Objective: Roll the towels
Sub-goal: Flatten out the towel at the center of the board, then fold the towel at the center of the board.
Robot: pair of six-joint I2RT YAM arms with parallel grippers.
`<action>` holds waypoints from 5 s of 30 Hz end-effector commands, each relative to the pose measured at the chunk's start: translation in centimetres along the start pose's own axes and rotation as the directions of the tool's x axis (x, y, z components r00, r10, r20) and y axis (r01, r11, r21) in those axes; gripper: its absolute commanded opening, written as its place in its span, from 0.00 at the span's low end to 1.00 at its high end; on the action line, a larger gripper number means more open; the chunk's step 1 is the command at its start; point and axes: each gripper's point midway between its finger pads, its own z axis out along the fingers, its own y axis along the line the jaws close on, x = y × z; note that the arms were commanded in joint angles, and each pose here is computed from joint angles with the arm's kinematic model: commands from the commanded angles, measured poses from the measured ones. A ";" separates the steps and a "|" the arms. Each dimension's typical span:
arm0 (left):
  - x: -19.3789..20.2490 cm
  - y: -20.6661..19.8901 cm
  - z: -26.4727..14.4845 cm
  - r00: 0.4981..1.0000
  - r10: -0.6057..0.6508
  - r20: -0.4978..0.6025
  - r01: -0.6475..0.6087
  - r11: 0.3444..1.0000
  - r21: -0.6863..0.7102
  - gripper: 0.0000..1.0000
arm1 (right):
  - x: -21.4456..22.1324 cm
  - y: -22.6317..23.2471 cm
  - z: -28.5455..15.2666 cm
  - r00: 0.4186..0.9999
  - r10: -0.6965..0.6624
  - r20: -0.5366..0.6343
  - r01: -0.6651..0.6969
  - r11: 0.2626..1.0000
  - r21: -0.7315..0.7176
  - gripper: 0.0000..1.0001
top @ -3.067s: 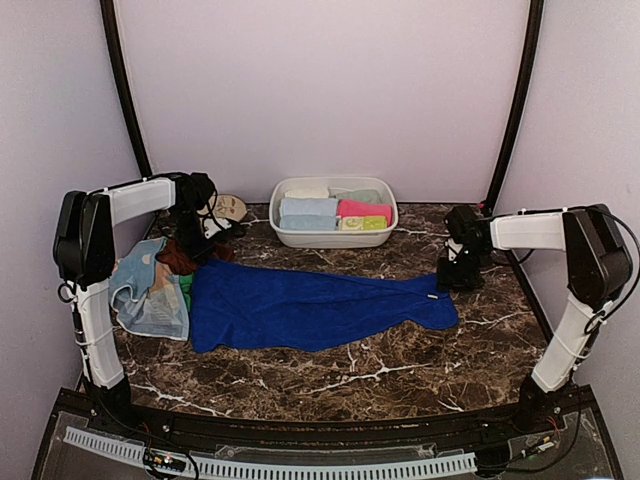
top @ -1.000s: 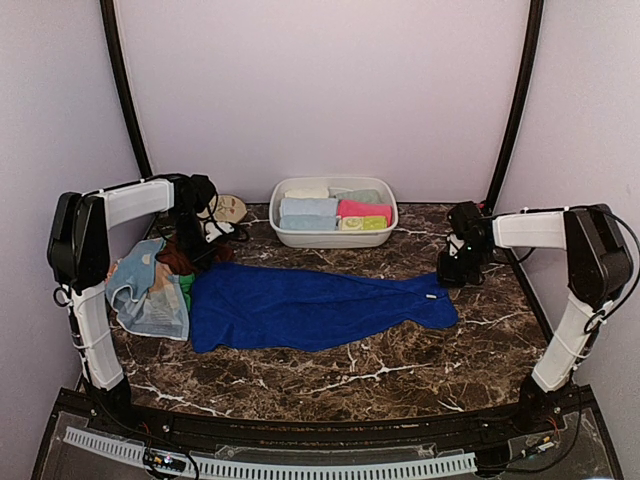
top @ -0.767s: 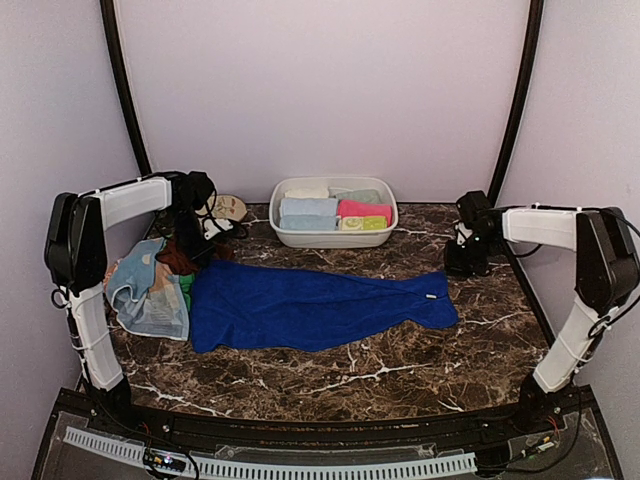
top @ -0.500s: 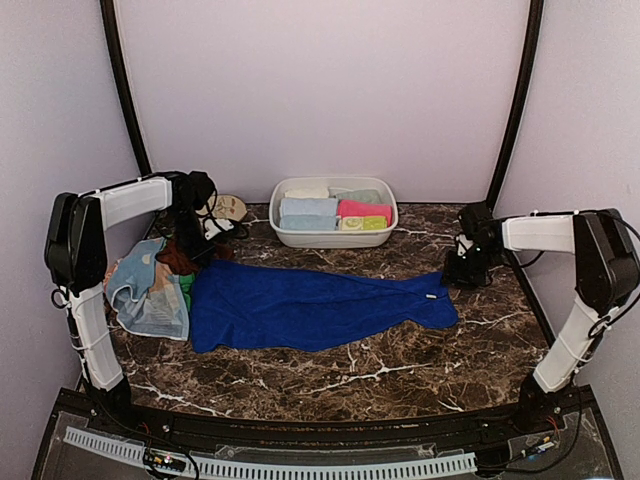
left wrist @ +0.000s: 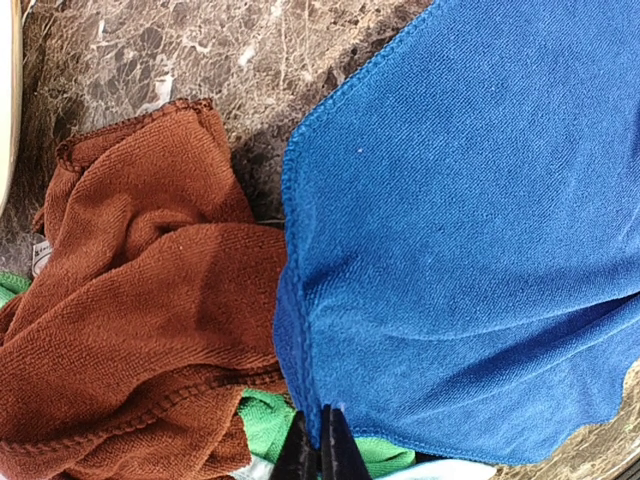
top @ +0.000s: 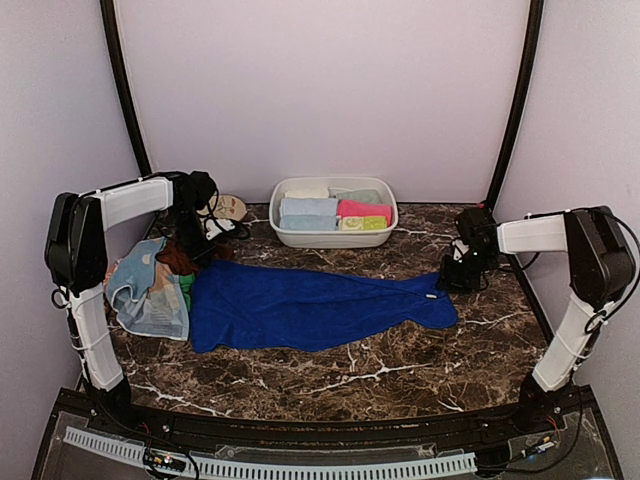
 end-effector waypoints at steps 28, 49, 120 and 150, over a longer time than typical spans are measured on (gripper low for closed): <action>-0.2 -0.1 -2.3 0.999 0.034 0.020 -0.033 0.998 -0.056 0.00 | -0.2 0.1 0.2 1.000 0.009 0.026 -0.008 1.000 -0.017 0.00; -0.2 -0.2 -2.2 0.999 0.044 0.014 -0.043 0.997 -0.060 0.00 | -1.8 0.7 -1.4 0.996 0.024 0.088 -0.022 0.999 -0.025 0.00; -3.1 5.5 -4.1 0.980 0.130 0.151 -0.037 0.864 -0.502 0.00 | -6.8 -5.1 -8.8 0.971 0.163 0.176 -0.161 0.987 -0.023 0.00; -2.2 2.5 -0.3 0.977 0.080 0.199 -0.031 0.971 -0.238 0.00 | -8.3 -5.3 -5.3 0.976 0.187 0.108 -0.183 0.982 -0.048 0.00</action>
